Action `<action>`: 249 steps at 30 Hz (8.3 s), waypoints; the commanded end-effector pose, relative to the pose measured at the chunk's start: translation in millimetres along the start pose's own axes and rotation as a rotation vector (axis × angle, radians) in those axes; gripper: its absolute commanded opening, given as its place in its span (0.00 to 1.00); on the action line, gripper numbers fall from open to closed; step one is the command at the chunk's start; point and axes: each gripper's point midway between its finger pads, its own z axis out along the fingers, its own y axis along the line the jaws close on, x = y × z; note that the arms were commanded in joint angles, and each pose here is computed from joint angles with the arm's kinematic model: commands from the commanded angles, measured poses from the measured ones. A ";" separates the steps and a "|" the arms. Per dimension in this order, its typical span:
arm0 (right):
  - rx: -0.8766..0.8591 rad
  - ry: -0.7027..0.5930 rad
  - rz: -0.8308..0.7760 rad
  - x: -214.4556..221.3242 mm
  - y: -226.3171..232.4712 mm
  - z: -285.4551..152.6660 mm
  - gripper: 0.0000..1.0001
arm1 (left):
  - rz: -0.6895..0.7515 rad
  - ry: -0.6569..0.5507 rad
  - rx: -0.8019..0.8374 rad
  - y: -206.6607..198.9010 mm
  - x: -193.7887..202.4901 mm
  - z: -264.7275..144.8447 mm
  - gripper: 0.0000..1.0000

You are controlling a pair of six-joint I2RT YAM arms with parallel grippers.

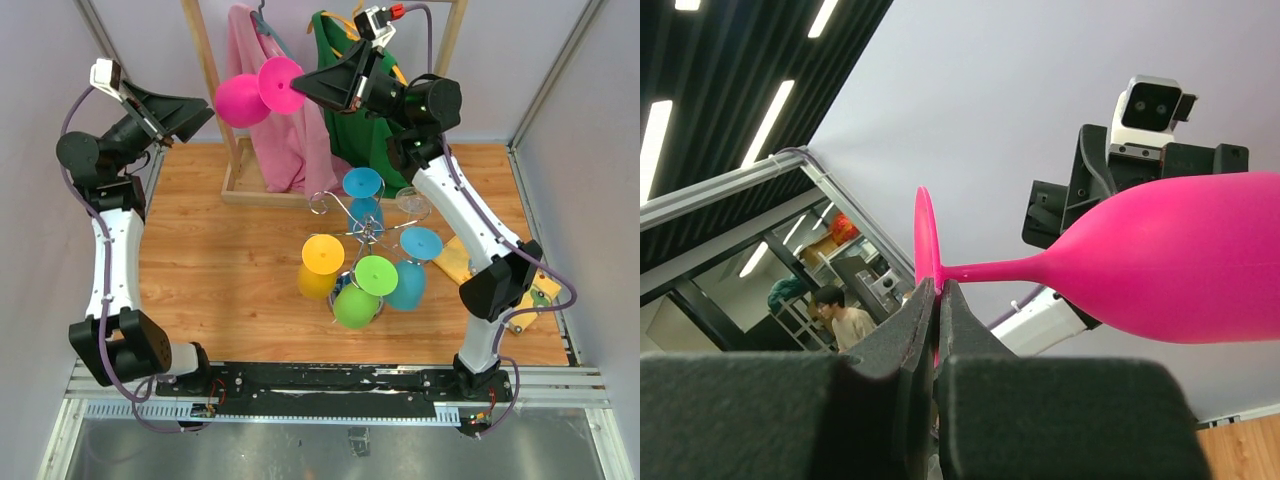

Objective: Take the wine glass off the wine glass rack
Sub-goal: Place the wine glass at the center of the board, then pick up the wine glass from the wine rack.

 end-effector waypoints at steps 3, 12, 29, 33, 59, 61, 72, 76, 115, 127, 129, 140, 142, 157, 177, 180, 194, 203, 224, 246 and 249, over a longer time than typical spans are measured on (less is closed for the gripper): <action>-0.097 -0.023 -0.013 -3.9 10.2 2.3 0.01 | 0.059 0.048 0.112 -31.8 10.1 19.6 0.93; -0.130 -0.043 0.031 -2.5 -0.3 1.9 0.01 | 0.076 0.065 0.152 -52.7 9.8 25.8 0.85; -0.264 -0.036 0.120 -0.2 -8.1 -6.1 0.10 | 0.096 0.071 0.185 -100.2 25.0 13.3 0.00; -0.235 -0.013 0.066 6.0 -1.6 -10.8 0.32 | 0.163 0.075 0.190 -110.9 22.2 14.2 0.00; 0.561 0.058 -0.408 10.1 16.5 -115.5 0.99 | 0.551 0.199 -0.758 52.0 30.5 -94.8 0.00; 0.619 0.058 -0.418 10.4 12.2 -126.5 0.98 | 0.535 0.218 -0.872 75.3 33.5 -113.4 0.00; 0.800 0.043 -0.457 10.1 3.4 -161.6 0.99 | 0.378 0.448 -1.349 194.9 64.6 -202.5 0.00; 0.816 0.033 -0.458 12.5 3.7 -166.3 0.99 | 0.331 0.600 -1.438 224.0 83.8 -216.6 0.00; 0.864 0.010 -0.484 22.5 13.2 -181.6 0.98 | 0.363 0.618 -1.377 295.3 98.0 -179.8 0.35; 0.981 -0.036 -0.319 19.1 -13.8 -210.8 0.99 | 0.441 0.527 -1.290 239.6 67.8 -153.4 0.70; 1.006 -0.059 -0.270 16.2 -21.6 -222.1 0.99 | 0.465 0.497 -1.253 225.4 60.9 -144.3 0.75; 1.111 -0.139 -0.066 8.3 -45.6 -290.6 0.92 | 0.409 0.405 -0.884 148.1 67.9 -83.7 0.97; 1.113 -0.129 -0.029 13.6 -47.0 -296.4 0.90 | 0.357 0.413 -0.822 141.2 76.3 -75.9 0.97; 1.062 -0.066 0.129 54.2 -61.8 -310.5 0.65 | 0.266 0.466 -0.751 147.5 94.0 -66.5 0.97; 1.018 -0.039 0.159 65.0 -60.3 -310.8 0.34 | 0.246 0.486 -0.770 155.8 104.2 -74.0 0.96; 1.015 -0.037 0.160 66.3 -59.9 -310.7 0.33 | 0.244 0.488 -0.773 157.2 104.9 -75.0 0.96; 1.005 -0.025 0.173 69.1 -62.6 -311.8 0.29 | 0.243 0.494 -0.773 158.8 106.6 -75.9 0.96; 1.003 -0.018 0.192 73.4 -66.3 -314.5 0.26 | 0.240 0.496 -0.771 158.7 107.4 -75.7 0.95; 0.993 -0.073 0.183 56.0 -53.9 -317.2 0.01 | 0.233 0.498 -0.774 160.1 108.6 -76.4 0.95; 0.933 -0.116 0.174 51.3 -35.3 -316.4 0.01 | 0.217 0.515 -0.766 166.3 110.9 -71.2 0.95; 0.929 -0.112 0.179 55.3 -35.0 -316.2 0.01 | 0.214 0.520 -0.767 167.5 111.9 -71.1 0.95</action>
